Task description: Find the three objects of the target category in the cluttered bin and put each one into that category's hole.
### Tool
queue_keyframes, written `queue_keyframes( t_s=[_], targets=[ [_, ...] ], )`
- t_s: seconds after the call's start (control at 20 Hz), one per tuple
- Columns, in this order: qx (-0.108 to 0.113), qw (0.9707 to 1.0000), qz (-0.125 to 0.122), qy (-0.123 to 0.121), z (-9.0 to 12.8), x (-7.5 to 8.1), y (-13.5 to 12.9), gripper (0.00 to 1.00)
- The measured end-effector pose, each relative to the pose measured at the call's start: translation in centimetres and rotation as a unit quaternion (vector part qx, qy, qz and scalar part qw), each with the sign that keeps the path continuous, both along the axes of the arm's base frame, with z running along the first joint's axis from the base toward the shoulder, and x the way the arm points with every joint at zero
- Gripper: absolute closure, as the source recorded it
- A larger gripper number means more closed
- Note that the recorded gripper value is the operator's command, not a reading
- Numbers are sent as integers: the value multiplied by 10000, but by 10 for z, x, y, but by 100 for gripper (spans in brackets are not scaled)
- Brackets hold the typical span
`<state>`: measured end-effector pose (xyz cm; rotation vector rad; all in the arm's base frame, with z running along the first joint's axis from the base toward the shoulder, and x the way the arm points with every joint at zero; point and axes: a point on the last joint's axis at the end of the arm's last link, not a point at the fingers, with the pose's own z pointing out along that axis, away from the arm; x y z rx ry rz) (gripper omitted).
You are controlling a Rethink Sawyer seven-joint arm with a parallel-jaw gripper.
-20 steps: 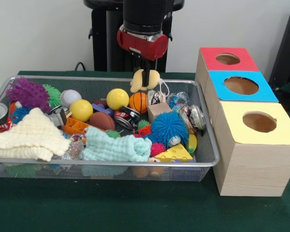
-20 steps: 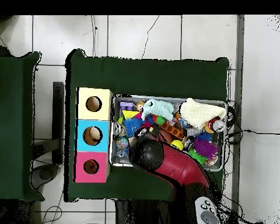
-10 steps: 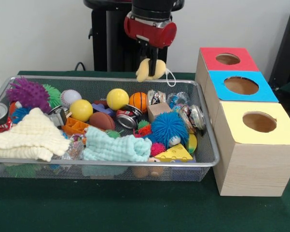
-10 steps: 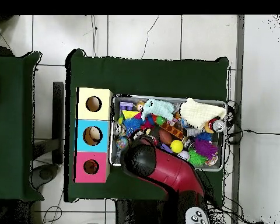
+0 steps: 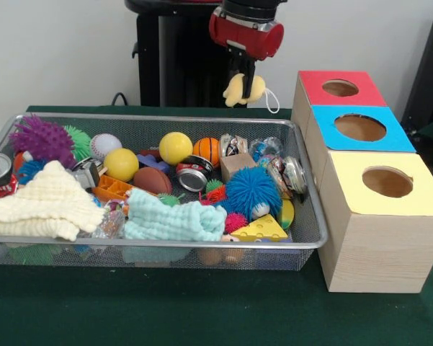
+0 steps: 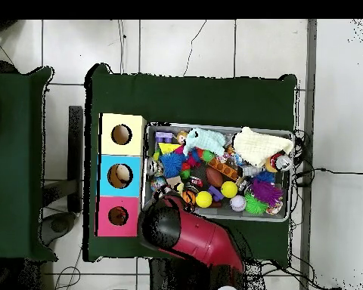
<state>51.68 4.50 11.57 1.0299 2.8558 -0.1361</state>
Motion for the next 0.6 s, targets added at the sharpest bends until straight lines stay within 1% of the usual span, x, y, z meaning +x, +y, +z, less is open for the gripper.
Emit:
queue_keyframes(
  t_s=[0.2, 0.3, 0.45, 0.5, 0.6],
  targets=[
    [-54, 10000, 53, -29, -6, -18, 15, 100],
    [-83, 9999, 28, -78, -10, -28, 22, 100],
    [-95, 9999, -19, -92, -12, -35, 25, 100],
    [-105, 9999, -56, -87, -14, -41, 27, 100],
    [-105, 9999, -87, -78, -14, -44, 28, 100]
  ],
)
